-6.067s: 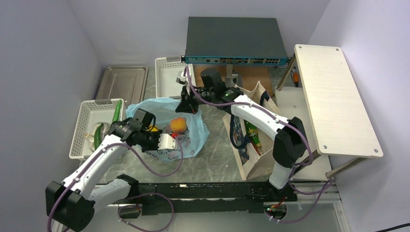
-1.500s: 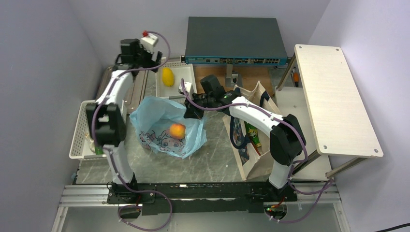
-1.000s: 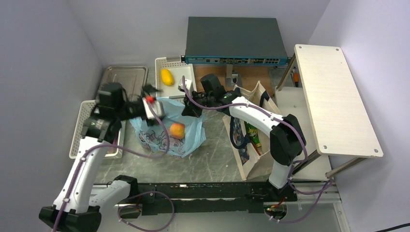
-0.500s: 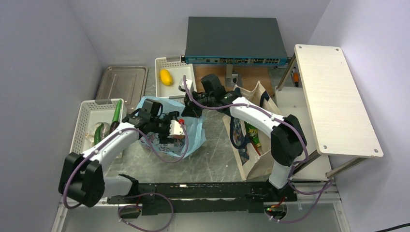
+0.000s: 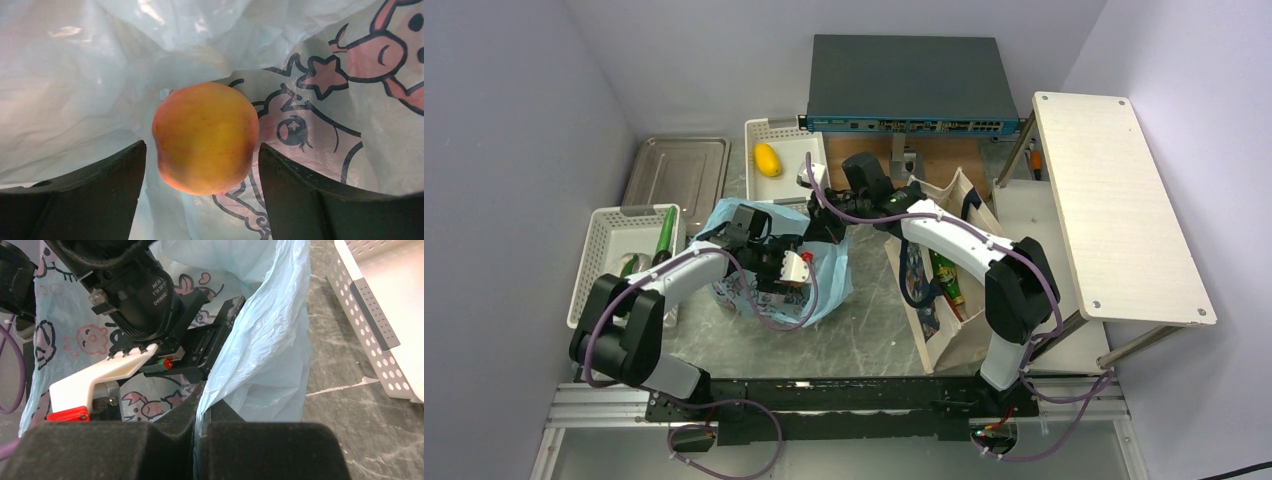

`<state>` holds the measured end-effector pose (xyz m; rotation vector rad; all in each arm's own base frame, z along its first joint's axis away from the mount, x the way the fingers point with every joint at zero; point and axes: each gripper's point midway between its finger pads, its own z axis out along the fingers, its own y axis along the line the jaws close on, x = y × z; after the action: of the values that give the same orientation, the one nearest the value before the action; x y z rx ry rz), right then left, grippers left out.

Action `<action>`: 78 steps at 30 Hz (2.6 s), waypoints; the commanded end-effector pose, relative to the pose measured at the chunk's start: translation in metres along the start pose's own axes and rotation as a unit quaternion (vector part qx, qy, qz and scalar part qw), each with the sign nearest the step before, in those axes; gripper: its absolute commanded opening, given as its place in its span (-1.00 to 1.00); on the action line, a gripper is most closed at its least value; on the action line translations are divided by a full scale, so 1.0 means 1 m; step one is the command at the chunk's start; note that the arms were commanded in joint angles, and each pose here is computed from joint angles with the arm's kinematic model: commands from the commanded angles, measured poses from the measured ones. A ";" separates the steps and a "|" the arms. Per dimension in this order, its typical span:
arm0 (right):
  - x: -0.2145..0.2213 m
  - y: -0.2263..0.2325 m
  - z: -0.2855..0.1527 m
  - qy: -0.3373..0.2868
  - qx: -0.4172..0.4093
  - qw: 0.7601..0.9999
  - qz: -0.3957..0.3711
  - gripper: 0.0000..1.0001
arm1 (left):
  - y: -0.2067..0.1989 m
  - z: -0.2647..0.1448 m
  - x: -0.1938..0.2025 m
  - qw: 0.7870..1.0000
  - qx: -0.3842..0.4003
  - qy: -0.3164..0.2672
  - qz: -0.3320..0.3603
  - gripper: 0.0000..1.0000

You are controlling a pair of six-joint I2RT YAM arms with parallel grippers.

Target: Untie the knot of the grocery bags and take out the mixed food

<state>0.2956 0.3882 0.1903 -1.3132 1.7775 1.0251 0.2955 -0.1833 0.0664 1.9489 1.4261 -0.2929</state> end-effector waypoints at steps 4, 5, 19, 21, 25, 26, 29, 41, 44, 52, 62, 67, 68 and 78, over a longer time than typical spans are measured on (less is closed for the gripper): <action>-0.033 0.012 -0.007 -0.041 -0.013 0.999 -0.033 -1.00 | -0.005 0.009 -0.003 1.000 0.012 -0.011 0.015 0.44; -0.033 0.012 -0.007 -0.041 -0.013 0.999 -0.033 -1.00 | -0.006 0.009 -0.005 1.000 0.014 -0.011 0.012 0.36; -0.036 0.010 -0.013 -0.045 -0.002 0.997 -0.055 -1.00 | -0.007 -0.103 -0.094 0.992 -0.037 -0.099 -0.065 -0.71; -0.033 0.008 -0.011 -0.043 -0.001 0.998 -0.055 -1.00 | 0.001 -0.131 -0.115 0.988 -0.065 -0.122 -0.072 -0.73; -0.030 0.008 -0.008 -0.044 -0.005 0.998 -0.051 -1.00 | 0.034 -0.185 -0.133 0.970 -0.137 -0.146 -0.136 -0.73; -0.029 0.008 -0.008 -0.045 -0.005 0.998 -0.050 -1.00 | 0.051 -0.199 -0.130 0.961 -0.161 -0.154 -0.166 -0.73; -0.026 0.006 -0.006 -0.044 -0.001 0.998 -0.048 -1.00 | 0.113 -0.223 -0.103 0.930 -0.216 -0.155 -0.254 -0.73; -0.013 0.003 -0.008 -0.018 0.014 0.998 -0.052 -1.00 | 0.279 -0.130 0.045 0.884 -0.272 -0.077 -0.374 -0.70; -0.004 0.001 -0.009 -0.005 0.018 0.998 -0.057 -1.00 | 0.290 -0.096 0.072 0.878 -0.257 -0.071 -0.397 -0.68; 0.003 0.002 -0.001 0.010 0.009 0.998 -0.059 -1.00 | 0.288 -0.029 0.088 0.879 -0.211 -0.067 -0.423 0.10; -0.022 0.005 0.021 -0.023 -0.003 0.994 -0.105 -1.00 | 0.284 -0.169 0.048 0.805 -0.299 -0.159 -0.488 0.99; -0.051 0.010 0.046 -0.060 -0.021 0.991 -0.116 -1.00 | 0.238 -0.248 0.030 0.795 -0.340 -0.143 -0.482 0.99; -0.058 0.012 0.051 -0.070 -0.025 0.991 -0.115 -1.00 | 0.223 -0.255 0.030 0.795 -0.339 -0.129 -0.486 0.99; -0.099 0.031 0.066 -0.145 -0.053 0.988 -0.023 -0.06 | 0.114 -0.298 -0.003 0.804 -0.357 -0.075 -0.470 0.99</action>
<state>0.2947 0.4844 0.1967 -1.2902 1.5974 1.1360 0.3657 -0.0025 0.3580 0.4611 1.8461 -0.2200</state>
